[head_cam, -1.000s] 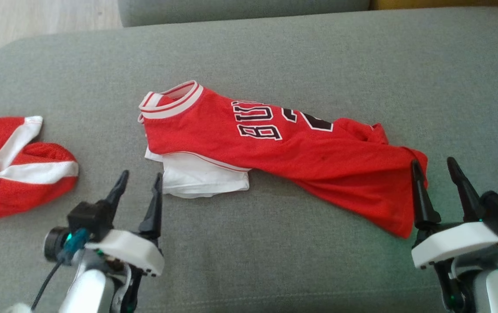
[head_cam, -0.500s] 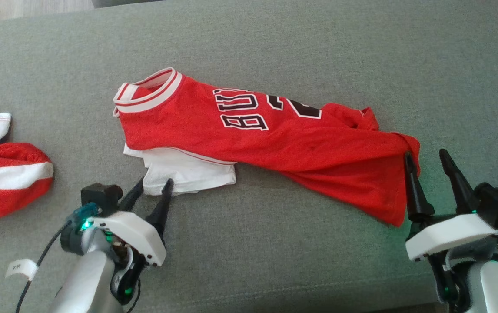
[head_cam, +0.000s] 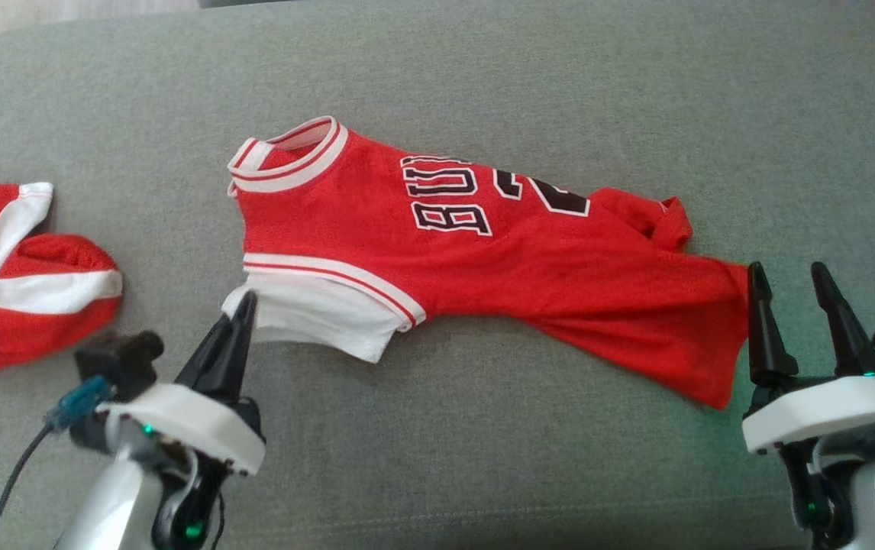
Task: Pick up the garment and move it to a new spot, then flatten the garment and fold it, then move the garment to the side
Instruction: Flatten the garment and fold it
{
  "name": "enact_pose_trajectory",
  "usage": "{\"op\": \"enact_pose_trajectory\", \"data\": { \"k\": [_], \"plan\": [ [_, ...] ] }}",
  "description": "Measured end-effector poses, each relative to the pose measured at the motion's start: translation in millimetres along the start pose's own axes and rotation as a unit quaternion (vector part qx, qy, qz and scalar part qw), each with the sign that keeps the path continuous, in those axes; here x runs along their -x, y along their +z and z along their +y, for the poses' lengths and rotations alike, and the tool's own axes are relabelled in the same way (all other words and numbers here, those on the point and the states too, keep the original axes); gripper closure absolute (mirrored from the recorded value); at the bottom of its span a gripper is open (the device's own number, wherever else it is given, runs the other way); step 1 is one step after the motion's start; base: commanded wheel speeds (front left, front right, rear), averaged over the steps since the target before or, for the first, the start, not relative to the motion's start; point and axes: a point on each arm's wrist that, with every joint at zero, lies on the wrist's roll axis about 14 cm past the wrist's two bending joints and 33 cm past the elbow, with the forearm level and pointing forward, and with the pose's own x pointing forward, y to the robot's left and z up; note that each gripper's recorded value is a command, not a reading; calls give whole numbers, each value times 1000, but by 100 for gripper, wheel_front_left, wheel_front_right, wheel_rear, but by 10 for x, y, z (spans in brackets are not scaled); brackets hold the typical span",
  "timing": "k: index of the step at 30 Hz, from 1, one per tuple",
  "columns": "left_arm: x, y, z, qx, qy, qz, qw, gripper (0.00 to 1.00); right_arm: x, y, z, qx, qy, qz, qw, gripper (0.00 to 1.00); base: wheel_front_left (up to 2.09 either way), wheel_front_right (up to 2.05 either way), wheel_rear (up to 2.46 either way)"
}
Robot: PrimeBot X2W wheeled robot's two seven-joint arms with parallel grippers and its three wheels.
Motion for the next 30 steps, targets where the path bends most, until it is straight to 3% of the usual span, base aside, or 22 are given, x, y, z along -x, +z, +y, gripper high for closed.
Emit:
{"op": "enact_pose_trajectory", "data": {
  "k": [10, 11, 18, 30],
  "plan": [
    [368, -213, 116, 39, 57, 51, 996, 98, -10, 12, -84, -8, -12, -3, 1000, 0, 0, 0, 0],
    [382, -252, 127, 44, 61, 56, 996, 2, -11, 13, -92, -9, -13, -3, 1000, 0, 0, 0, 0],
    [369, -252, 160, 29, 85, 21, 996, 0, 29, 128, -198, -10, -28, -20, 999, 0, 0, 0, 0],
    [381, 575, 90, -89, 97, -138, 982, 0, 170, 238, -79, 16, -13, -30, 999, 0, 0, 0, 0]
  ]
}}
